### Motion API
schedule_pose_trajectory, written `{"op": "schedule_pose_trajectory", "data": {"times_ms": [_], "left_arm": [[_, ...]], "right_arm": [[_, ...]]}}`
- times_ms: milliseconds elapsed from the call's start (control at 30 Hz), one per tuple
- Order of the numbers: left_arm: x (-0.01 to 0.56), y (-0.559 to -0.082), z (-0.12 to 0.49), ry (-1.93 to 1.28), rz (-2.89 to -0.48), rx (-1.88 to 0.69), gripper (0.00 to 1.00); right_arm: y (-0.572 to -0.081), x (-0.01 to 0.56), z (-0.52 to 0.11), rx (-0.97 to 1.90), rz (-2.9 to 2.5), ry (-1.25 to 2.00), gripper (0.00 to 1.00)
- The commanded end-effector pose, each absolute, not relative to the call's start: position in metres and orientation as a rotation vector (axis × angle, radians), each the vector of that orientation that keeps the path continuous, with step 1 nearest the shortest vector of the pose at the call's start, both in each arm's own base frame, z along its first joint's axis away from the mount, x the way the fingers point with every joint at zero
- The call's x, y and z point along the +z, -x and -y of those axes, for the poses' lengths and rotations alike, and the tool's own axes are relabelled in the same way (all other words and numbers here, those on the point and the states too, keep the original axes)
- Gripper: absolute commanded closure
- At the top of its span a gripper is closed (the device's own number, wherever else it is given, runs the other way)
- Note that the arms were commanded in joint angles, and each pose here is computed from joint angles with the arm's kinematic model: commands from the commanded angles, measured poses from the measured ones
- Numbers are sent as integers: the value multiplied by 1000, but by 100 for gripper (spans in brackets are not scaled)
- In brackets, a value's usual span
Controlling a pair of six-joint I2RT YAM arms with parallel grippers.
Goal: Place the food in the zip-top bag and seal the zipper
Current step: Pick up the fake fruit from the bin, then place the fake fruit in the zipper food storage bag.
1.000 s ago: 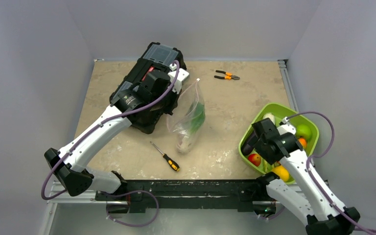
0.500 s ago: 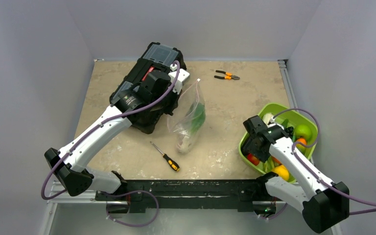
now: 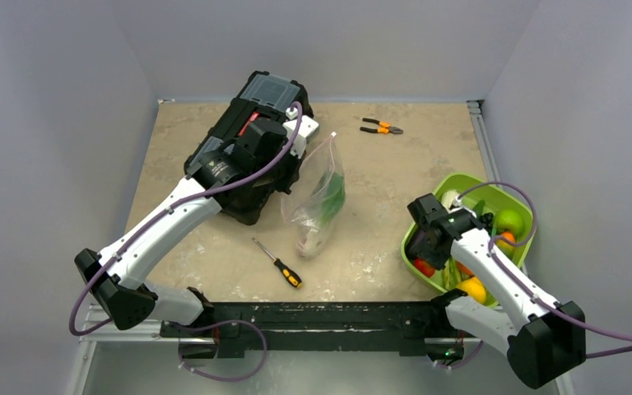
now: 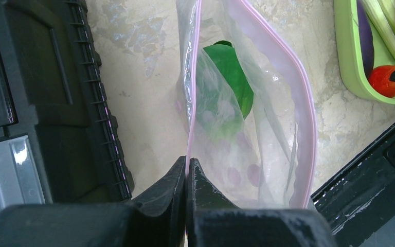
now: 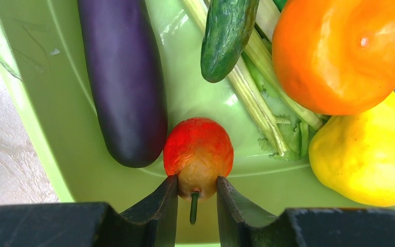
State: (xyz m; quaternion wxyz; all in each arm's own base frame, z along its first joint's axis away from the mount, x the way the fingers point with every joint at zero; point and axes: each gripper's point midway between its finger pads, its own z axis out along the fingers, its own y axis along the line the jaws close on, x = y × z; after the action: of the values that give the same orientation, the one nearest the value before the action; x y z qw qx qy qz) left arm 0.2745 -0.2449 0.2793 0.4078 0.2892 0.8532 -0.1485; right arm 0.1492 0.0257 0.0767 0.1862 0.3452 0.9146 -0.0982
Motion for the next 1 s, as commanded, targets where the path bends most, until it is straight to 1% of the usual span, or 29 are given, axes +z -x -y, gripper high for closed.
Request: {"op": "schedule_pose_trajectory", "data": {"times_ms": [0, 67, 133, 233, 333, 433, 500, 600, 667, 767, 867, 967], "left_arm": [[289, -277, 250, -712, -2114, -404, 100], [290, -277, 250, -711, -2111, -404, 100], [290, -278, 250, -709, -2110, -400, 100], [286, -279, 250, -713, -2119, -396, 100], [286, -278, 252, -718, -2124, -409, 100], [286, -279, 251, -713, -2121, -399, 100], [286, -279, 251, -713, -2124, -399, 100], [287, -276, 254, -717, -2125, -429, 100], [287, -275, 256, -718, -2123, -443, 100], [283, -276, 256, -719, -2132, -430, 100], [280, -278, 256, -722, -2142, -414, 100], [283, -276, 256, -720, -2135, -428, 100]], "right_arm": [[-154, 80, -25, -249, -2522, -1012, 93], [-154, 82, -26, -238, -2516, -1020, 95], [-153, 88, -26, -225, -2503, -1038, 100], [-162, 112, -26, -173, -2444, -1031, 100], [-178, 150, -19, -125, -2311, -1002, 100], [-184, 184, -14, -69, -2218, -973, 100], [-198, 212, -31, 92, -2179, -841, 100], [-219, 260, -105, 570, -2125, -392, 100], [-223, 290, -136, 752, -2055, -227, 100], [-216, 337, -178, 1035, -1931, -25, 100], [-193, 387, -208, 1298, -1753, 164, 100], [-181, 418, -226, 1434, -1654, 228, 100]]}}
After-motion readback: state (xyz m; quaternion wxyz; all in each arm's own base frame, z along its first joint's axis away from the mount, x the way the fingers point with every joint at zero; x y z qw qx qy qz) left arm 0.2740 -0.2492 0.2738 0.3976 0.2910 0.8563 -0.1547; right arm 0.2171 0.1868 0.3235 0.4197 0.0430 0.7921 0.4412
